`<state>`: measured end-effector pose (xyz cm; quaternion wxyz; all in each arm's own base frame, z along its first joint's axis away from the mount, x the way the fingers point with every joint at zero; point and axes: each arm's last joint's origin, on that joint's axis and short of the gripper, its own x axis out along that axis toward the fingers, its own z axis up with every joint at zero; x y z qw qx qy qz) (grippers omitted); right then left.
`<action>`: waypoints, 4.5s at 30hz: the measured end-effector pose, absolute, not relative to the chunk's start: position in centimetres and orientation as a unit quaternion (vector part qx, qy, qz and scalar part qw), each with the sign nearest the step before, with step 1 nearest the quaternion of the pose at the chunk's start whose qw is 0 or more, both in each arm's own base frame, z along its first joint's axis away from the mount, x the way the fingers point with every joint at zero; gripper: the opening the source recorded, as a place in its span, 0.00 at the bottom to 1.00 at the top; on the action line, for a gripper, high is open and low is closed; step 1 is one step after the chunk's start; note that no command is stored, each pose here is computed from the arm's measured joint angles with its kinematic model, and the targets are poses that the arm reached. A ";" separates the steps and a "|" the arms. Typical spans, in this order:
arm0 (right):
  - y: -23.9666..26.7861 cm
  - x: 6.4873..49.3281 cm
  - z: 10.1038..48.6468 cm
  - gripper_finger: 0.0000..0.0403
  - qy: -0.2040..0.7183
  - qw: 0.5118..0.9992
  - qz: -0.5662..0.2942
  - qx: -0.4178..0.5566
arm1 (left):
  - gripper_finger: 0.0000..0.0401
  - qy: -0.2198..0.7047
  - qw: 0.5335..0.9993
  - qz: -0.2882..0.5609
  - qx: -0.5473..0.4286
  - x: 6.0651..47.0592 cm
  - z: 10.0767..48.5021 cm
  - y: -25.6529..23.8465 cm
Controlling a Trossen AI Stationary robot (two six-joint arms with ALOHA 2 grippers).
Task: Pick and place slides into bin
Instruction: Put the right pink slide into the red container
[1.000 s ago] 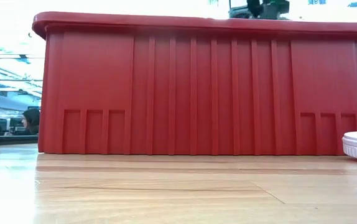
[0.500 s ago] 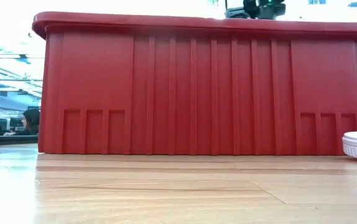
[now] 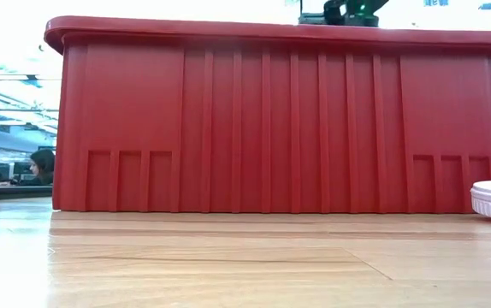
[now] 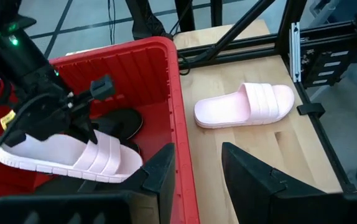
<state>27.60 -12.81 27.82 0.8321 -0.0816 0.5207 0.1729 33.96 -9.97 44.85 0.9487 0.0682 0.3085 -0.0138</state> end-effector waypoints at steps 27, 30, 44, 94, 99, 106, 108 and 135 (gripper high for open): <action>-13.5 28.7 26.1 0.00 0.544 0.813 0.168 -0.120 | 0.32 0.312 0.948 -0.013 0.066 33.9 44.8 -10.0; -13.1 27.9 27.7 0.00 0.530 0.822 0.161 -0.133 | 0.32 0.313 0.947 -0.013 0.068 33.9 44.8 -10.0; -12.8 23.6 32.0 0.00 0.531 0.830 0.076 -0.153 | 0.32 0.312 0.947 -0.010 0.068 34.0 44.8 -9.8; -14.1 21.9 29.8 0.00 0.621 0.743 0.176 -0.180 | 0.32 0.410 0.897 0.160 0.040 33.6 43.6 6.7; -14.7 21.5 29.7 0.00 0.620 0.739 0.184 -0.191 | 0.32 0.410 0.897 0.161 0.041 33.6 43.6 6.8; -15.1 21.0 27.1 0.00 0.651 0.703 0.206 -0.200 | 0.32 0.410 0.897 0.161 0.041 33.6 43.6 6.8; -15.1 21.0 26.9 0.00 0.650 0.699 0.209 -0.211 | 0.32 0.410 0.897 0.161 0.041 33.6 43.6 6.8; -15.8 22.1 27.0 0.13 0.620 0.743 0.146 -0.207 | 0.32 0.417 0.894 0.145 0.074 33.6 43.6 6.8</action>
